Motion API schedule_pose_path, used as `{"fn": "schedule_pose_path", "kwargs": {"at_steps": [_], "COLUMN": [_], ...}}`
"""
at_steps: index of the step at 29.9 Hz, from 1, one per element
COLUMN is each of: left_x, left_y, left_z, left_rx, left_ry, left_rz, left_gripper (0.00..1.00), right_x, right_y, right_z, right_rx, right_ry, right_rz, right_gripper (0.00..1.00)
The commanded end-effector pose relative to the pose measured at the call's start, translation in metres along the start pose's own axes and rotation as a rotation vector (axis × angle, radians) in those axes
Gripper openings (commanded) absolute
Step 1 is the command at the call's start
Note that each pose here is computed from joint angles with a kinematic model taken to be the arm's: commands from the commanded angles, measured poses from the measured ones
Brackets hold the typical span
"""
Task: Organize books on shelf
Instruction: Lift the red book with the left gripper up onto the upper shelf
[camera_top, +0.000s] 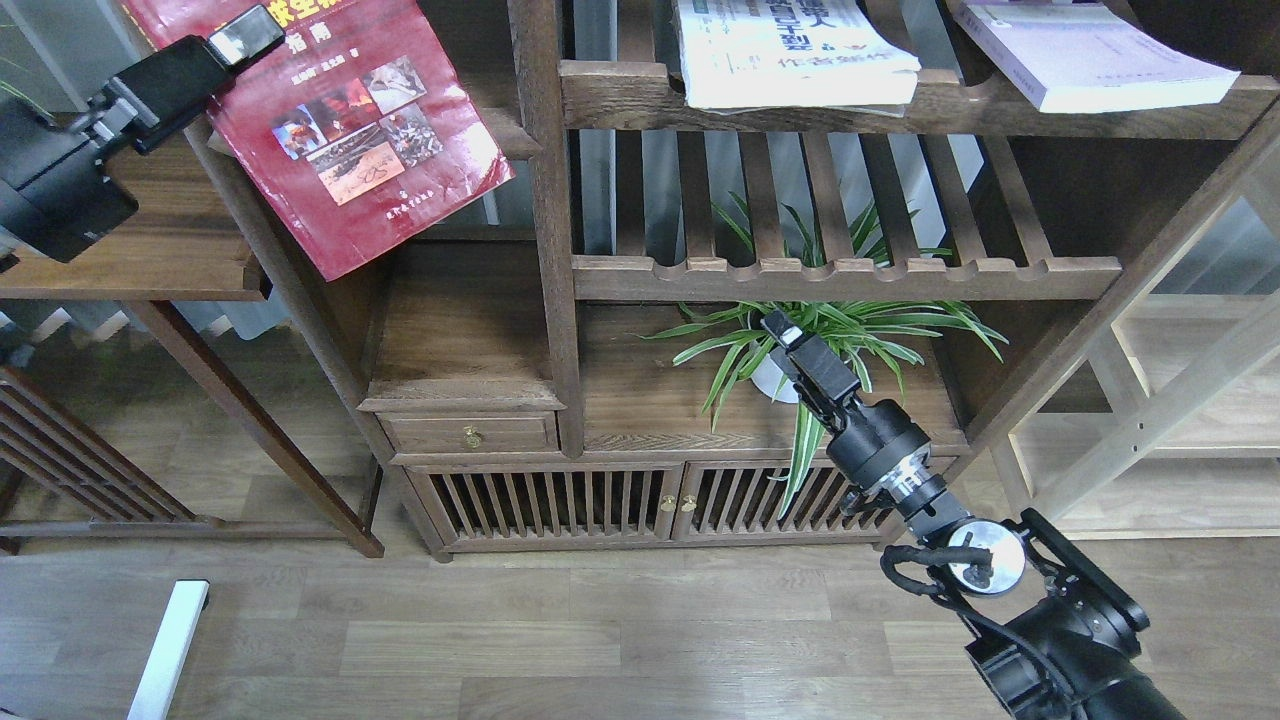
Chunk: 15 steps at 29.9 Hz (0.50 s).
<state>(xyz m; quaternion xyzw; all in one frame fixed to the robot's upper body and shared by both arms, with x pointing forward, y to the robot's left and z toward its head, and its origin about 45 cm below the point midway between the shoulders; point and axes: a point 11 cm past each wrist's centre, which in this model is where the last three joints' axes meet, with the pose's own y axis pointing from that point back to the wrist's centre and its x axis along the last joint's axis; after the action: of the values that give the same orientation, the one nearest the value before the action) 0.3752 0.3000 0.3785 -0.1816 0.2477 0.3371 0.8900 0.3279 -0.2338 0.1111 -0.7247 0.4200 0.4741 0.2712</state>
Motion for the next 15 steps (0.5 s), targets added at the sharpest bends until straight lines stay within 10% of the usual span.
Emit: {"fn": "schedule_pose_path", "kwargs": {"at_steps": [1,15], "left_x": [0.000,0.000], "left_y": [0.001,0.008], "left_z": [0.005,0.027], "left_rx": [-0.013,-0.052], "left_ry": [-0.008,-0.046], "left_rz": [0.002,0.016], "left_gripper": [0.00,0.00], "right_x": [0.000,-0.001], "right_y": [0.000,-0.002], "right_z": [0.000,0.002], "right_rx": [0.001,-0.004], "right_ry": [0.000,-0.002], "right_rz": [0.000,-0.003], "right_gripper": [0.95,0.95]}}
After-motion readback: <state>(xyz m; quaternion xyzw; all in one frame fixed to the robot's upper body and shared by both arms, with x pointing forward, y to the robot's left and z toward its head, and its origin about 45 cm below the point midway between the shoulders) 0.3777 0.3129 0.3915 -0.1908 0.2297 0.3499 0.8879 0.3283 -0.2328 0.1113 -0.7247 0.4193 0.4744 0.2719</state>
